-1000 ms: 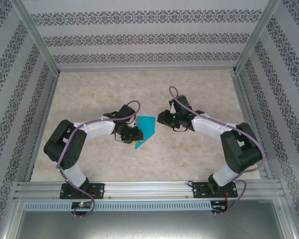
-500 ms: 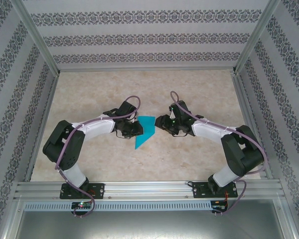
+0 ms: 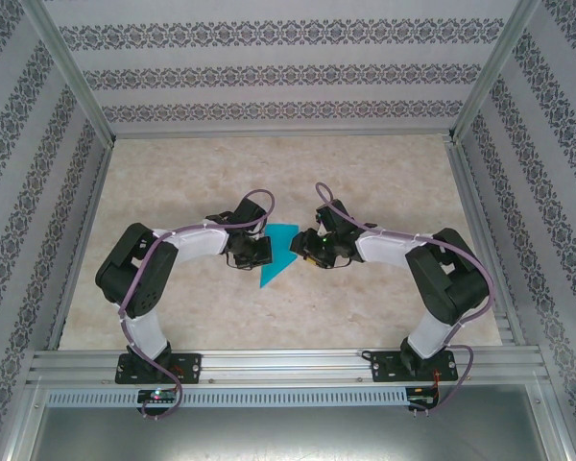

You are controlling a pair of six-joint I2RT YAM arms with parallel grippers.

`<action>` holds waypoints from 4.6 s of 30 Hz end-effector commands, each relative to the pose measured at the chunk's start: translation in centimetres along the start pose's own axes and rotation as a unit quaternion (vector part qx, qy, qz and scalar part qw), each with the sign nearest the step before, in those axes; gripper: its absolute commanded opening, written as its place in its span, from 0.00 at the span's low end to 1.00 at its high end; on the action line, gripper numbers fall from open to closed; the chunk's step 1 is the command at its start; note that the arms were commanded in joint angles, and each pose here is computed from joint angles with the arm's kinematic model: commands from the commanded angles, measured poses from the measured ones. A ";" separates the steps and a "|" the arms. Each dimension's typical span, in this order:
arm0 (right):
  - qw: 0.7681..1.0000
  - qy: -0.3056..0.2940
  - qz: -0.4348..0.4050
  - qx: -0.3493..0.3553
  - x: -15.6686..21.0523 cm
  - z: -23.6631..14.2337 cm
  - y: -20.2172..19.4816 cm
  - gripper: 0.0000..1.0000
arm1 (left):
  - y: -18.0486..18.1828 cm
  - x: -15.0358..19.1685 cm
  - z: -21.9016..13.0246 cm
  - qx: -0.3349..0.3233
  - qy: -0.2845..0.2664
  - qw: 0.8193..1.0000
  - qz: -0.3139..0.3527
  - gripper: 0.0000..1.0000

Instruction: Fold a paper plane with a square sheet of paper (pick it up from the middle)

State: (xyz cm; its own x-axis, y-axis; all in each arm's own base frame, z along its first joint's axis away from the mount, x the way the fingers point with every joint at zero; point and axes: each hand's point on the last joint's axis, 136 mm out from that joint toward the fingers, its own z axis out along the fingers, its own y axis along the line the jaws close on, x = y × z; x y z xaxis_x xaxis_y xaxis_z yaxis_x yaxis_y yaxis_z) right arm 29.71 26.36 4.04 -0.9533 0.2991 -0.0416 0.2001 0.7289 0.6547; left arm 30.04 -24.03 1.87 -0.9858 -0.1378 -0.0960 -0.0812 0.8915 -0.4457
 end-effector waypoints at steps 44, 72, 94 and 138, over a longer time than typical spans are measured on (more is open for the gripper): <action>0.993 0.055 -0.012 -0.103 1.0 2.7 4.4 0.32 | -0.5 -1.1 -2.3 0.030 -0.021 0.999 -0.029 0.23; 0.989 0.080 -0.037 -0.115 2.4 2.9 4.1 0.28 | 0.5 -2.7 -6.6 0.055 -0.068 0.995 -0.051 0.54; 0.991 -0.110 -0.069 -0.042 -2.7 -7.4 6.5 0.02 | -0.3 -4.8 -14.1 0.085 -0.214 0.972 0.041 1.00; 0.965 -0.021 0.247 0.087 -1.6 -1.5 -2.3 0.06 | -9.7 1.1 0.8 0.127 -0.228 0.826 0.500 0.70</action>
State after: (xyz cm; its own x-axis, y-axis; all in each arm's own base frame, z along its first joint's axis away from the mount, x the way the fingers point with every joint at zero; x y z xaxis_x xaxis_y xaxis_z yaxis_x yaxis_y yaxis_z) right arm 30.56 23.16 3.58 -0.7435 0.6473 0.1677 0.6334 0.6014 0.4870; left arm 29.41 -31.86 4.39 -0.4888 0.3984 -0.7761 0.7751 0.6066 -0.1768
